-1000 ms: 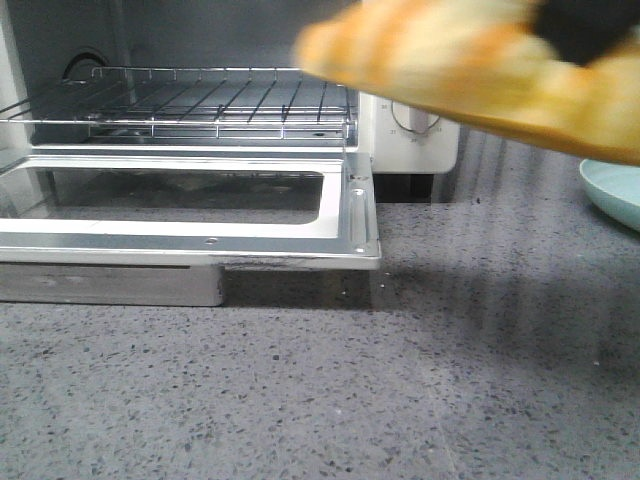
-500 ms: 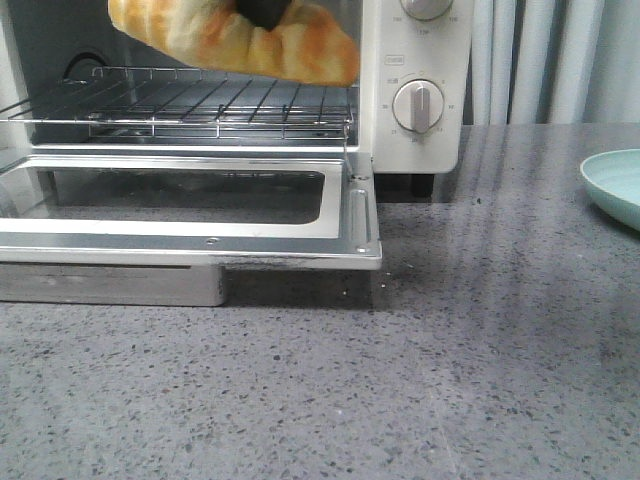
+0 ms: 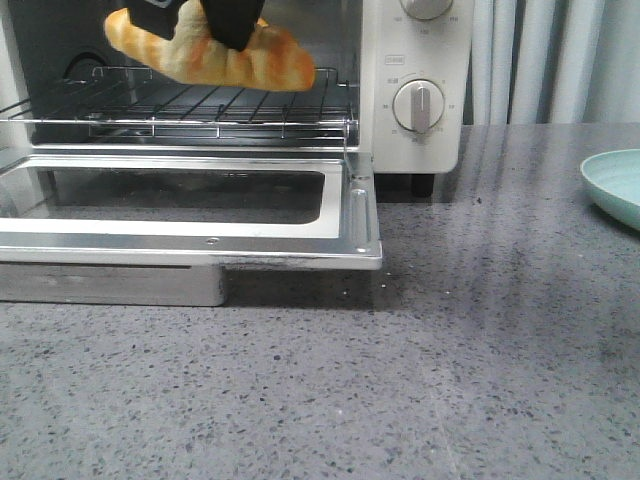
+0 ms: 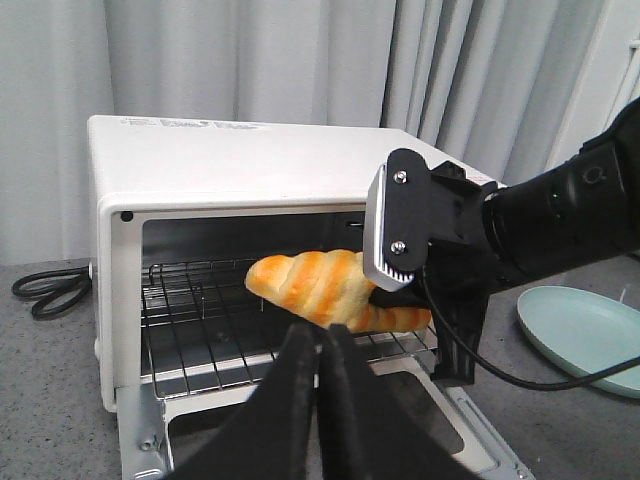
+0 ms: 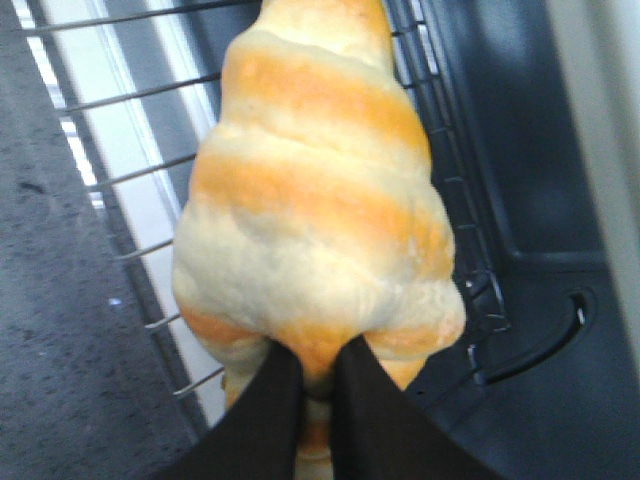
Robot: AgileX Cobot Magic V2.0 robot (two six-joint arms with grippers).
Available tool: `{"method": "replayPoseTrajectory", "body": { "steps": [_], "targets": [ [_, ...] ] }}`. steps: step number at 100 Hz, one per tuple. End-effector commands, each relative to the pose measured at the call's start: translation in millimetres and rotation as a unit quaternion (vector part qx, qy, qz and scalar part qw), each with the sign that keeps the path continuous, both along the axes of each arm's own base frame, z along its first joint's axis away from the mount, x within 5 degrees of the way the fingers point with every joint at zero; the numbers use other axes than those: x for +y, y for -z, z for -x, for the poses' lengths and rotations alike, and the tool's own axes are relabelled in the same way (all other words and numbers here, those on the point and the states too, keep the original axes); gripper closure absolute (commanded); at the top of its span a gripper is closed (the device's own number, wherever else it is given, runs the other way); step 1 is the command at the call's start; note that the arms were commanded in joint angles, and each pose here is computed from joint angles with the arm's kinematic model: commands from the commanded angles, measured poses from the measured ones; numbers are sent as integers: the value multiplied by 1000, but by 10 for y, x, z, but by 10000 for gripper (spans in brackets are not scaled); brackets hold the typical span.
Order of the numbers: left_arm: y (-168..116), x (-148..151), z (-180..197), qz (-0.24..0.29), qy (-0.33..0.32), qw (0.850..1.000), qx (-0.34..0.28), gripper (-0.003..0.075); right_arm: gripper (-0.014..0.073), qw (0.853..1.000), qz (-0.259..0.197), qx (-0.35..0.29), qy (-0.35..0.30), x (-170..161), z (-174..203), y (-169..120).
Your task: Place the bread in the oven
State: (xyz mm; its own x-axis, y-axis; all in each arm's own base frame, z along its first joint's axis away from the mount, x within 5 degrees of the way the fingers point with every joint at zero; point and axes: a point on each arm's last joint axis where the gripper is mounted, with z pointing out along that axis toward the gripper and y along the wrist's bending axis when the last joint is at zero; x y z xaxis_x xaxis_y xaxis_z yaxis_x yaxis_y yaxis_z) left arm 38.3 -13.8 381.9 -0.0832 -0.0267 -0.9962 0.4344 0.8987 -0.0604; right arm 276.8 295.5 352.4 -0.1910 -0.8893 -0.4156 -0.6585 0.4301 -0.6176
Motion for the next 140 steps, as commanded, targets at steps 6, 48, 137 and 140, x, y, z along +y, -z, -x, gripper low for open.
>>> {"method": "replayPoseTrajectory", "body": {
  "steps": [6, 48, 137, 140],
  "targets": [
    [-152, 4, 20, 25, 3, 999, -40, 741, 475, 998, -23, -59, 4, -154, -58, -344],
    [-146, 5, 19, 24, 2, 999, -36, 742, 108, 997, -24, -66, -9, -83, 20, -382],
    [424, 401, 507, 31, -220, 972, -70, 741, 109, 998, -47, -25, -41, 209, 1129, -936],
    [455, 371, 478, 36, -219, 972, -72, 741, 109, 997, -53, -25, -40, 181, 1140, -969]
  ]
}}
